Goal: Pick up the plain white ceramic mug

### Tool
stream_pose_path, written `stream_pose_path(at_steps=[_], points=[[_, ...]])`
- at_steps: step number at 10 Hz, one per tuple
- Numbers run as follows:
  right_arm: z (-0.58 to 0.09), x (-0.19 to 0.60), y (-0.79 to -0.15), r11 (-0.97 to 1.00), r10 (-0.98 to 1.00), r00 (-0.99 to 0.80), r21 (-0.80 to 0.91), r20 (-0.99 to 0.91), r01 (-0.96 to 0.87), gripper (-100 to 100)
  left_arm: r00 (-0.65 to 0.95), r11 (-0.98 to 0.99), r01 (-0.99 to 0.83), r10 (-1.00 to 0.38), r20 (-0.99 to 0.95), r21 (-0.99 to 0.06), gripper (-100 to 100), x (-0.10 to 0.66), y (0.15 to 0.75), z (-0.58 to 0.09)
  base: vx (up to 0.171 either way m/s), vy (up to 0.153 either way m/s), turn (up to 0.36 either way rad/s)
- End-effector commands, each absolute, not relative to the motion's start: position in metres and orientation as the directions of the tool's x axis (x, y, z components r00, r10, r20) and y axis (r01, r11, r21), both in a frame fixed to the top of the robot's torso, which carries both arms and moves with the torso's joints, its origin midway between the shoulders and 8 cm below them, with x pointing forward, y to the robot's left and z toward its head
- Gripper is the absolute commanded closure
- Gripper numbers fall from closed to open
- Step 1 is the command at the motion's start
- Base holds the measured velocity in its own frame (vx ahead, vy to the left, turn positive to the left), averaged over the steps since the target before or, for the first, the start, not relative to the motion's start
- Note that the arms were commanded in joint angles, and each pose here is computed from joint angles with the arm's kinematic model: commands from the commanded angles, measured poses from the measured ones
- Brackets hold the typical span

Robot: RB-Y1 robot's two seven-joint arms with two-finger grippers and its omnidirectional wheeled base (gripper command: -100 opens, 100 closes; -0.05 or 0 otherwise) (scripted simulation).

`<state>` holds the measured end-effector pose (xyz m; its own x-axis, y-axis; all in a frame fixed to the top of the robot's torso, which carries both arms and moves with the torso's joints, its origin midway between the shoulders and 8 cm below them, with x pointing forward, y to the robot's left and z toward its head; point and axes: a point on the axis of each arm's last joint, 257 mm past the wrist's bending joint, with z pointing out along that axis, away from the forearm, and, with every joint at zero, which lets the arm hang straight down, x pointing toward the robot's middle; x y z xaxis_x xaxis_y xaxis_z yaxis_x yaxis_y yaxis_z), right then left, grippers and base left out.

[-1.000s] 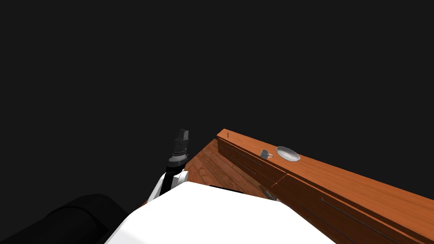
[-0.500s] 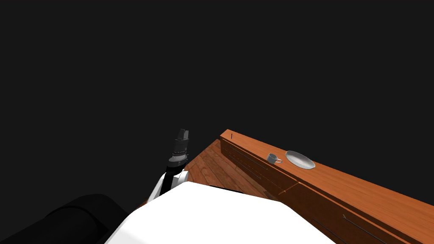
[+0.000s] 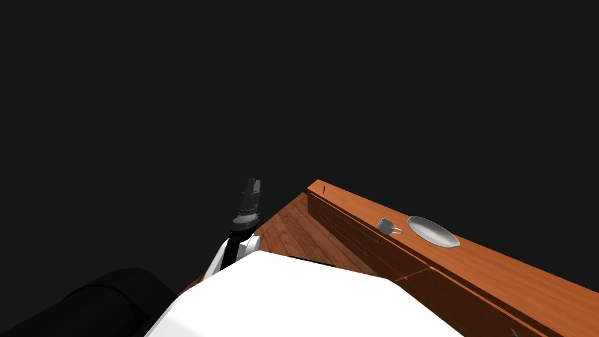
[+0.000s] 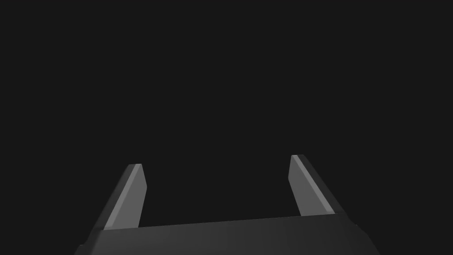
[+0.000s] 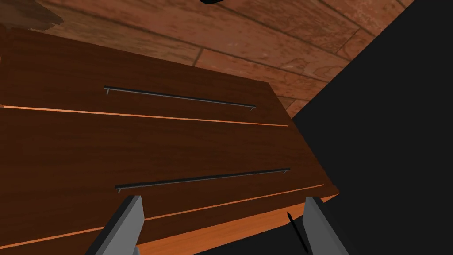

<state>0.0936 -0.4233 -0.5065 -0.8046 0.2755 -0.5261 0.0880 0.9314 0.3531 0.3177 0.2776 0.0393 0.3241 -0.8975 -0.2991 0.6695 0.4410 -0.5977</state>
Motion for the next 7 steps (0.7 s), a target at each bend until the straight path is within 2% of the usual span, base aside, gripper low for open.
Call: stream_pose_path(at_steps=[1,3,7], points=[[-0.512,0.077,-0.440,0.944,0.248,-0.828,0.318,-0.504,0.089,-100,0.324,0.441,0.670,-0.897,-0.299,-0.598,0,0.318,0.278,0.039,0.073,0.017,0.101],[-0.517,0.039,-0.479,0.971,0.149,-0.886,0.233,-0.439,0.048,-100,0.324,0.441,0.670,-0.897,-0.299,-0.598,0,0.318,0.278,0.039,0.114,0.028,0.258],[-0.513,-0.003,-0.534,0.991,0.062,-0.934,0.130,-0.352,0.017,-100,0.324,0.441,0.669,-0.897,-0.299,-0.598,0,0.318,0.278,0.039,0.125,0.000,0.167]])
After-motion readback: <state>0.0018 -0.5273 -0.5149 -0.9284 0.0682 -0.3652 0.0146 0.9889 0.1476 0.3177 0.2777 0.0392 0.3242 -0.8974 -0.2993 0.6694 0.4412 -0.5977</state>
